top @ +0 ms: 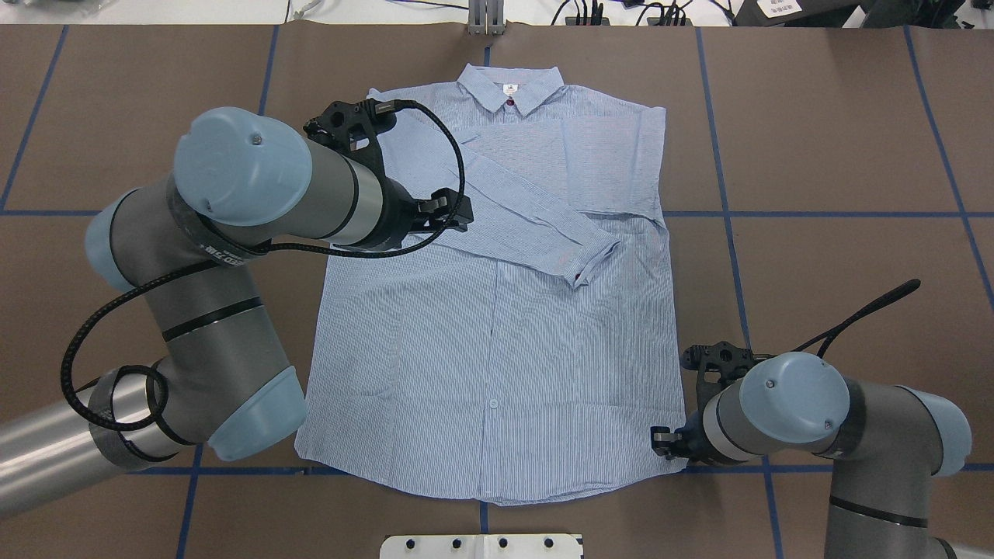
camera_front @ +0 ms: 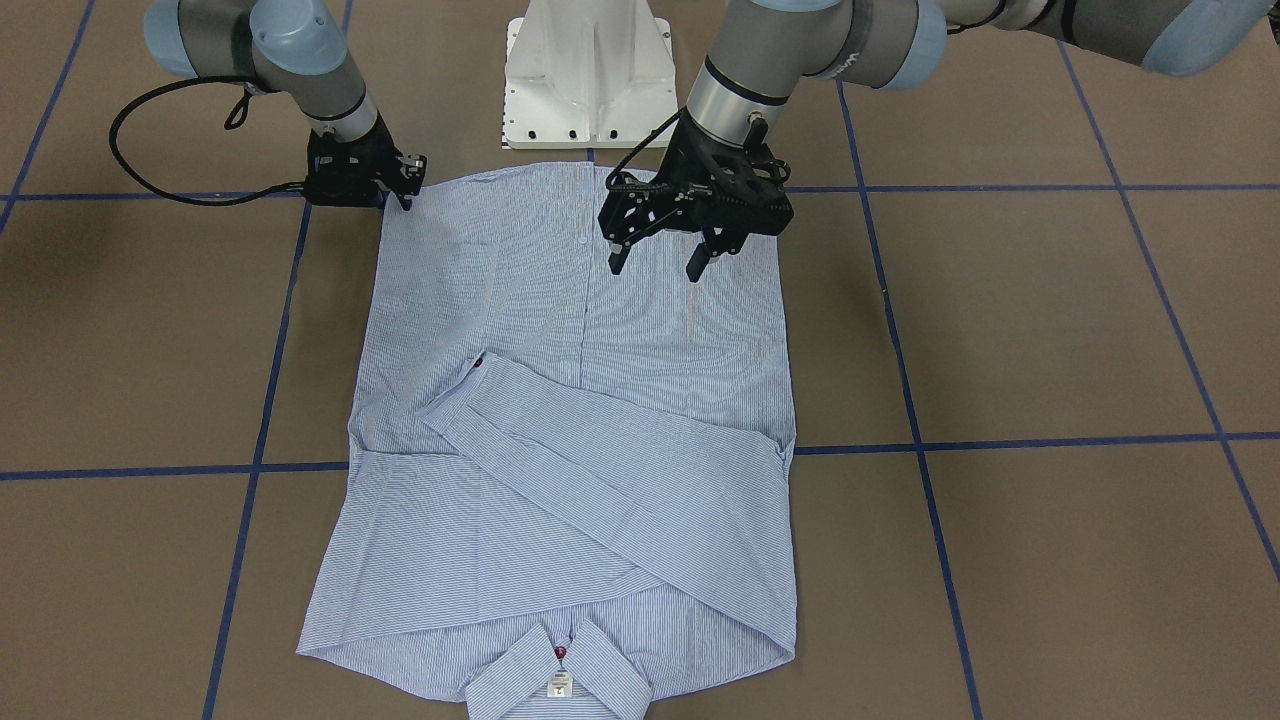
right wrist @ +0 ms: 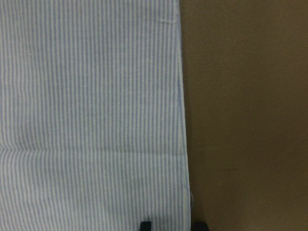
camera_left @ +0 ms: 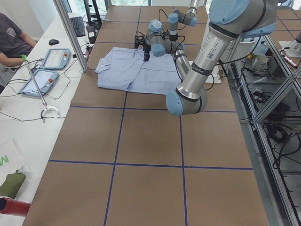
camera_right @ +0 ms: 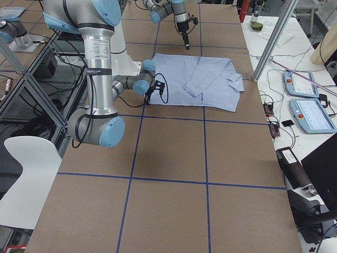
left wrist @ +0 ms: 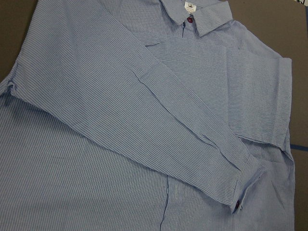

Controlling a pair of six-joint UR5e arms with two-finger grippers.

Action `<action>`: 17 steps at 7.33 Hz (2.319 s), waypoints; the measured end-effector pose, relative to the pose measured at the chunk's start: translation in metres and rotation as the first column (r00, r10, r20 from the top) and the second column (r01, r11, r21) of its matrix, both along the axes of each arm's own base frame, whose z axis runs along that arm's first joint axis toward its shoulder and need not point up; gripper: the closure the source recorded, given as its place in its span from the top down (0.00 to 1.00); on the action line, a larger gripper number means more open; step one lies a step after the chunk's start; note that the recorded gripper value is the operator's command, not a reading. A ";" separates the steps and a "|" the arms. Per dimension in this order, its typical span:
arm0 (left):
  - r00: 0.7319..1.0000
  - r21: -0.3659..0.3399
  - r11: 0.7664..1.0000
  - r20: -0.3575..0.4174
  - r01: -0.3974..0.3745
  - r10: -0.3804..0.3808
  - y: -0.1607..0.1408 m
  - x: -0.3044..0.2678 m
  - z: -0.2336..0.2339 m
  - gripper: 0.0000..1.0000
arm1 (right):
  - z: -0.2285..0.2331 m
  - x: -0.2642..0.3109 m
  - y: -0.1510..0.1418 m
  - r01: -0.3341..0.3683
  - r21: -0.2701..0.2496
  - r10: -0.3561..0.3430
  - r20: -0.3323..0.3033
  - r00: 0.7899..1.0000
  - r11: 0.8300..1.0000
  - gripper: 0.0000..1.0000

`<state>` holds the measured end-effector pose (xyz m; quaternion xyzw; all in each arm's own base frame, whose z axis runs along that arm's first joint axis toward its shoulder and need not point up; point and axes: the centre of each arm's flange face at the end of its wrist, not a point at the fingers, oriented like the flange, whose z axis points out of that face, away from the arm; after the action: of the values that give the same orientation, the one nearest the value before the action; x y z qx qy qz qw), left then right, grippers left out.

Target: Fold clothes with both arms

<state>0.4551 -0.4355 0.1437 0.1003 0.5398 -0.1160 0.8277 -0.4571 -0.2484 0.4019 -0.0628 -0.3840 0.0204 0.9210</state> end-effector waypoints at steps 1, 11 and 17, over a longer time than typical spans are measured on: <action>1.000 0.000 1.000 0.000 0.001 -0.001 0.000 0.000 0.000 0.92 | -0.001 0.001 -0.001 0.003 -0.007 -0.003 0.004 1.000 1.000 0.23; 0.997 -0.049 0.999 0.073 -0.023 0.026 0.038 -0.031 0.075 0.91 | -0.033 0.021 -0.016 -0.040 0.014 0.039 0.069 0.997 0.999 0.00; 0.952 -0.125 0.983 0.257 -0.136 0.164 0.125 0.016 0.182 0.85 | -0.058 0.031 -0.032 -0.080 0.030 0.075 0.119 0.990 0.996 0.00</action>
<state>0.4711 -0.3103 0.3253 0.0298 0.4226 -0.0664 0.9034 -0.4258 -0.2809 0.3440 -0.0330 -0.4400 0.0458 0.8962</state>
